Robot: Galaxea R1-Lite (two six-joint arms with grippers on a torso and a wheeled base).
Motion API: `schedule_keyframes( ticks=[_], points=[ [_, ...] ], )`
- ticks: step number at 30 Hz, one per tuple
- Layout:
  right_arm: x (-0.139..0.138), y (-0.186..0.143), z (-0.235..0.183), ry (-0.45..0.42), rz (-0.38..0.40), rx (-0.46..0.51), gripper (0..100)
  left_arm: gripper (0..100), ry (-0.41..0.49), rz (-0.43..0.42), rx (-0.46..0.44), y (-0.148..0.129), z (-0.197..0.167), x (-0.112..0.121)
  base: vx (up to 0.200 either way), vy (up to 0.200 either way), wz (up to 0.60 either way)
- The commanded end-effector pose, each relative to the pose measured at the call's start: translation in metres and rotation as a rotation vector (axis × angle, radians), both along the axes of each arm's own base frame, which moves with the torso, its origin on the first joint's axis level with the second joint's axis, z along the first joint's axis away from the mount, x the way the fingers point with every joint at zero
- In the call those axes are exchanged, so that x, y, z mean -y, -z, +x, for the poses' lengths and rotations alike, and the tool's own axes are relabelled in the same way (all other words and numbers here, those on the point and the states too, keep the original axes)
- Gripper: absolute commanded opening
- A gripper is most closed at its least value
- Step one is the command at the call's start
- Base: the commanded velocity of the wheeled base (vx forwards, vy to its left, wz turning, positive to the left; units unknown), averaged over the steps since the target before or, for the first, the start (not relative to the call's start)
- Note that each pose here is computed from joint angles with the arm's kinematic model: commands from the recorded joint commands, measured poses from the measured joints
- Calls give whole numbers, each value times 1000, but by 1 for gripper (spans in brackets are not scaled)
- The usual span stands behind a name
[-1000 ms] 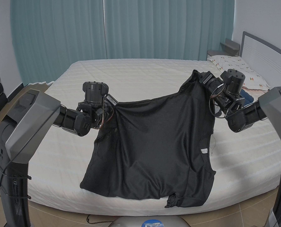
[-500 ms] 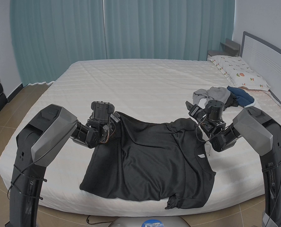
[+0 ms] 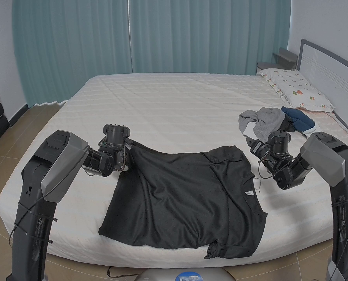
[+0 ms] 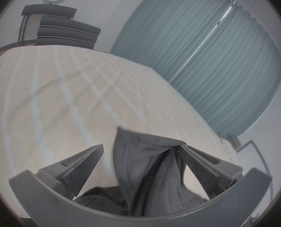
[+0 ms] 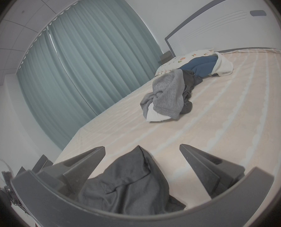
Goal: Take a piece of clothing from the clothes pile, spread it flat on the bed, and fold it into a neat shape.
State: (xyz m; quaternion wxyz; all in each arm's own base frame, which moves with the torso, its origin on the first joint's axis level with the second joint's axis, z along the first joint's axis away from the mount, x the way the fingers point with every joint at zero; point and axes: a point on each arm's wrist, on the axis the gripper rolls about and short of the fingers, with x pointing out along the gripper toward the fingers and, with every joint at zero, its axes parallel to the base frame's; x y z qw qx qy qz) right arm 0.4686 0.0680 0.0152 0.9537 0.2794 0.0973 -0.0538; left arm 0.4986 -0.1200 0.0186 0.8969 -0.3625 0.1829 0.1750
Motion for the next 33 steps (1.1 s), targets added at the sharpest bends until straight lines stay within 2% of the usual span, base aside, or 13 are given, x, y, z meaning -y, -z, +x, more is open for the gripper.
schedule_keyframes(
  ticks=[1,2,4,8,13,15,19,26,31,33],
  points=[
    [0,-7,-22,-53,9,-51,100,100,88,-8,-229,8,-17,-7,0,0,0],
    [-1,-4,-28,-65,9,-71,100,100,131,-33,-276,3,-24,-7,0,0,0],
    [0,1,-34,-79,11,-99,100,100,201,-80,-314,-4,-34,-8,0,0,0],
    [5,12,-44,-93,14,-149,100,100,288,-145,-325,-22,-51,-10,0,0,0],
    [10,15,-54,-119,55,-187,100,100,271,-171,-307,-38,-58,-24,0,0,0],
    [12,19,-57,-125,89,-210,100,100,286,-181,-325,-41,-73,-28,0,0,0],
    [14,27,-56,-121,94,-230,100,100,319,-206,-325,-45,-102,-34,0,0,0],
    [11,44,-54,-141,97,-267,100,100,311,-216,-366,-32,-145,-41,0,0,0],
    [12,50,-49,-141,97,-270,100,100,297,-258,-304,-20,-161,-43,0,0,0],
    [14,53,-43,-134,98,-276,100,100,295,-275,-250,-17,-164,-43,0,0,0]
  ],
)
